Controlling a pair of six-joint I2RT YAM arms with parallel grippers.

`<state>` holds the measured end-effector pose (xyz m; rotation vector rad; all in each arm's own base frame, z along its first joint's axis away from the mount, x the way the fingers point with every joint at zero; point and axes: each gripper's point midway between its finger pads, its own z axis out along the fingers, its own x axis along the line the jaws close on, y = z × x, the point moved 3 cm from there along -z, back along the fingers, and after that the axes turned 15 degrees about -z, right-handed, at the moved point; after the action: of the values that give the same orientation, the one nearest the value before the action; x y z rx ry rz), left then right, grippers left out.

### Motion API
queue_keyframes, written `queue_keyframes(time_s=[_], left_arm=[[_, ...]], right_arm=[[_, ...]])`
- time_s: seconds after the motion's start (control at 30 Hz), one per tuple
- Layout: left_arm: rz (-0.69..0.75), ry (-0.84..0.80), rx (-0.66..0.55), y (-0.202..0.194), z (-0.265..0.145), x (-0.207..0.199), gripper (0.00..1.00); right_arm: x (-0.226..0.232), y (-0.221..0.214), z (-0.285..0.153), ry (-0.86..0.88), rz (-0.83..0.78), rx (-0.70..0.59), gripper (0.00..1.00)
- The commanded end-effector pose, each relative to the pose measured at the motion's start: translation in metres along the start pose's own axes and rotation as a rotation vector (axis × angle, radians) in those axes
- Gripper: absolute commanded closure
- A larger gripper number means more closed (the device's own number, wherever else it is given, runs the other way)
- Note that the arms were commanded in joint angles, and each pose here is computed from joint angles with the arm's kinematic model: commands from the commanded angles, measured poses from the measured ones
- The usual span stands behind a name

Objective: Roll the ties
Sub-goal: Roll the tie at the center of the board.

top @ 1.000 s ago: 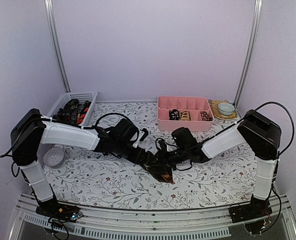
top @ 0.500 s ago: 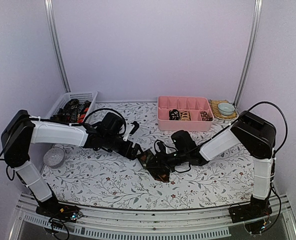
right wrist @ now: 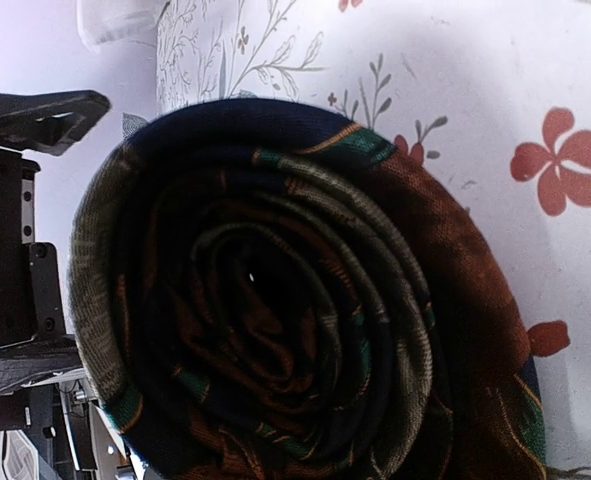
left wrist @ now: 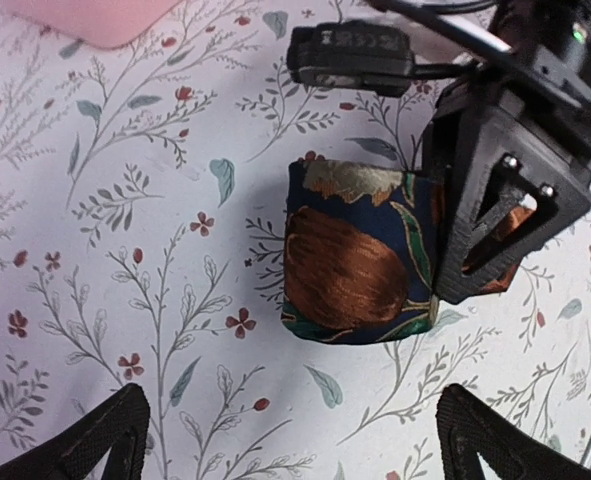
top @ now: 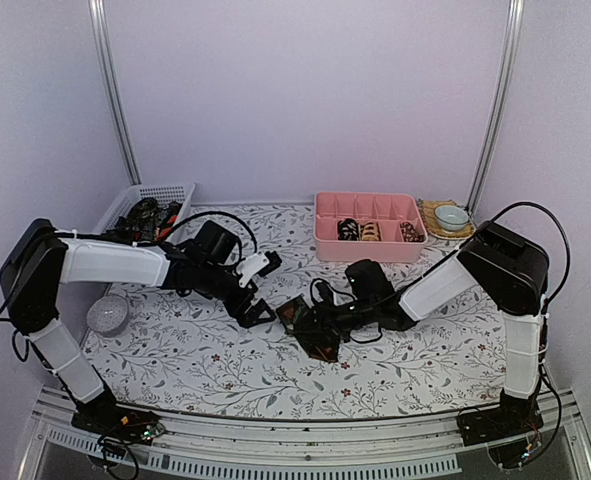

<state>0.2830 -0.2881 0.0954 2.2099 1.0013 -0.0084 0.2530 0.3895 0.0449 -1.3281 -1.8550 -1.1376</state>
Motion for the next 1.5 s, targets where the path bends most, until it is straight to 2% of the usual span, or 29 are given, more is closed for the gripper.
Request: queue_keyframes(time_s=[0.0, 0.1, 0.27, 0.4, 0.57, 0.87, 0.93, 1.03, 1.07, 1.23, 1.33, 1.47], left_arm=[[0.346, 0.051, -0.061, 0.016, -0.024, -0.001, 0.0], [0.588, 0.051, -0.035, 0.017, -0.019, -0.001, 0.0], [0.803, 0.053, 0.084, 0.01, 0.01, 0.003, 0.0], [0.926, 0.092, 0.126, -0.003, 0.03, 0.008, 0.01], [1.033, 0.139, 0.08, -0.006, 0.042, 0.002, 0.05], [1.082, 0.133, 0.042, 0.005, 0.06, -0.014, 0.2], [1.087, 0.123, 0.052, 0.004, 0.064, -0.016, 0.25], [1.078, 0.12, 0.057, 0.006, 0.068, -0.017, 0.44], [1.069, 0.115, 0.053, 0.008, 0.068, -0.018, 0.46], [1.031, 0.086, 0.008, 0.017, 0.065, -0.028, 0.48], [0.994, 0.074, -0.016, 0.024, 0.063, -0.033, 0.57], [0.942, 0.059, -0.028, 0.029, 0.062, -0.039, 0.58]], right_arm=[[-0.049, -0.025, 0.003, -0.122, 0.113, 0.06, 0.68], [-0.047, -0.024, 0.004, -0.114, 0.108, 0.064, 0.68], [-0.044, -0.022, 0.004, -0.1, 0.107, 0.063, 0.68], [-0.041, -0.02, 0.005, -0.086, 0.105, 0.065, 0.68], [-0.041, -0.019, 0.004, -0.082, 0.107, 0.067, 0.68], [-0.04, -0.018, 0.003, -0.076, 0.106, 0.067, 0.68], [-0.04, -0.017, 0.003, -0.075, 0.106, 0.066, 0.68], [-0.04, -0.017, 0.003, -0.075, 0.107, 0.066, 0.68], [-0.04, -0.017, 0.003, -0.075, 0.106, 0.066, 0.68], [-0.041, -0.017, 0.001, -0.075, 0.11, 0.065, 0.68], [-0.042, -0.017, 0.001, -0.075, 0.108, 0.064, 0.68], [-0.043, -0.015, 0.0, -0.074, 0.111, 0.059, 0.68]])
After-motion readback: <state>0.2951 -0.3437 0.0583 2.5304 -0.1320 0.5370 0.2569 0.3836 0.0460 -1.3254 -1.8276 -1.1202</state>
